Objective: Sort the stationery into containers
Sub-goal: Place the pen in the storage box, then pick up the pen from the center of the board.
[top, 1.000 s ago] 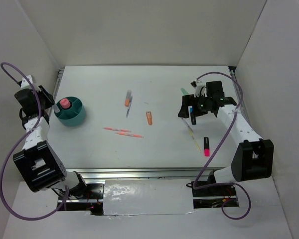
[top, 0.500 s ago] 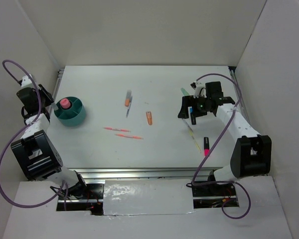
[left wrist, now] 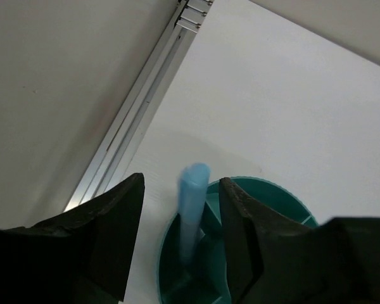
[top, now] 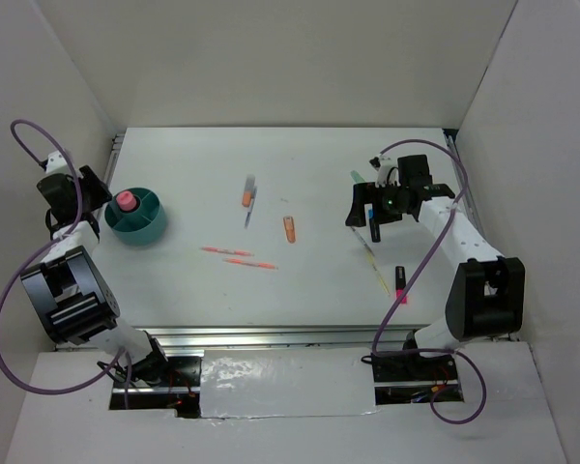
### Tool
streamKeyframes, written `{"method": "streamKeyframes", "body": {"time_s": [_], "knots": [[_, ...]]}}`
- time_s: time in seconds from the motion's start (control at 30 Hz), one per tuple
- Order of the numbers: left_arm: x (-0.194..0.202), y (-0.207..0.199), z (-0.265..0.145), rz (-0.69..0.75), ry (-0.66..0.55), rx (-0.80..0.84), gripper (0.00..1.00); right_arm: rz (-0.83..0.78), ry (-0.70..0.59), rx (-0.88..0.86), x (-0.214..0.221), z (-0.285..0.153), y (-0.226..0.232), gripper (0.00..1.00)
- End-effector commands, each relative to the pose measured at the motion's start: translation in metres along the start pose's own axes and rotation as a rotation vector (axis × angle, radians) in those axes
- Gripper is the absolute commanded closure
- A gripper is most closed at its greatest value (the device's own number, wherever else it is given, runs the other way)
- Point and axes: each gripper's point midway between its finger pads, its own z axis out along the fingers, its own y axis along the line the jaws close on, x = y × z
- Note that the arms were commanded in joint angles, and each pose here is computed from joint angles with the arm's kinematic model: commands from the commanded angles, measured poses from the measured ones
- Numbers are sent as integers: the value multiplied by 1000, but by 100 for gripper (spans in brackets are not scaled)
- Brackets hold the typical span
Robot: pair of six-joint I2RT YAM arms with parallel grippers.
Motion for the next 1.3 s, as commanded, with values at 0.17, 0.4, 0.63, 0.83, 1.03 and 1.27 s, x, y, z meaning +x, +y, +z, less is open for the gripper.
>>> {"method": "streamKeyframes", "body": {"time_s": [0.17, 0.4, 0.63, 0.83, 1.03, 1.27], "knots": [[-12, -12, -1, 4, -38, 64, 29, 1, -34, 13, -19, -5, -1, 3], [-99, -71, -42, 106, -164, 224, 32, 0, -42, 9, -20, -8, 2, 3], [-119, -211, -68, 262, -80, 492, 38, 18, -53, -7, -22, -6, 4, 3], [-30, -294, -49, 294, 109, 569, 39, -6, -64, 23, -25, -15, 0, 3], [66, -335, -9, 357, 330, 510, 38, -33, -112, 86, -40, -35, -14, 3], [117, -356, 25, 316, 488, 515, 38, -10, -99, 78, -30, -33, -18, 3]]}}
